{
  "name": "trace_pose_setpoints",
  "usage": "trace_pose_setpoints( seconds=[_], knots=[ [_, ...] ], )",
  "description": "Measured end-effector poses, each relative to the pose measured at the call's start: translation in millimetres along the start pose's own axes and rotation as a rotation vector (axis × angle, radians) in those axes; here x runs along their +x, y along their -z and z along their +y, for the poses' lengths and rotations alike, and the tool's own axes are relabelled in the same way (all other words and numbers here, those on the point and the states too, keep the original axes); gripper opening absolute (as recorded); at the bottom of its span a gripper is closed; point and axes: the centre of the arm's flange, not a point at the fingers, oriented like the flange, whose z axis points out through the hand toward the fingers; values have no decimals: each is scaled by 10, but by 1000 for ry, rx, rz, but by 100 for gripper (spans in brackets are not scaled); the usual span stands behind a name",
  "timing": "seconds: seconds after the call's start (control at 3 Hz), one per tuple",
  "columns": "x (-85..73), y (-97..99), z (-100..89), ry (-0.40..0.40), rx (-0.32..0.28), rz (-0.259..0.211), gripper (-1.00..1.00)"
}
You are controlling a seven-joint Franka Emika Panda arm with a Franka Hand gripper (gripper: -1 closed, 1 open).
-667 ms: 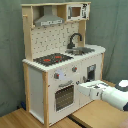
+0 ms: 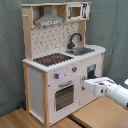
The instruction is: Play with the kitchen
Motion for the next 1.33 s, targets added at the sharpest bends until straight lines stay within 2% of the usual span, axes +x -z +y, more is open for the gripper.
trace_pose_setpoints(
  seconds=[0.67,1.0,1.33],
  knots=[
    [-421,-246,-378,62,45,-30,100],
    [-647,-395,-615,80,68,-28,100],
    [-746,-541,-790,116,72,3,100]
  ],
)
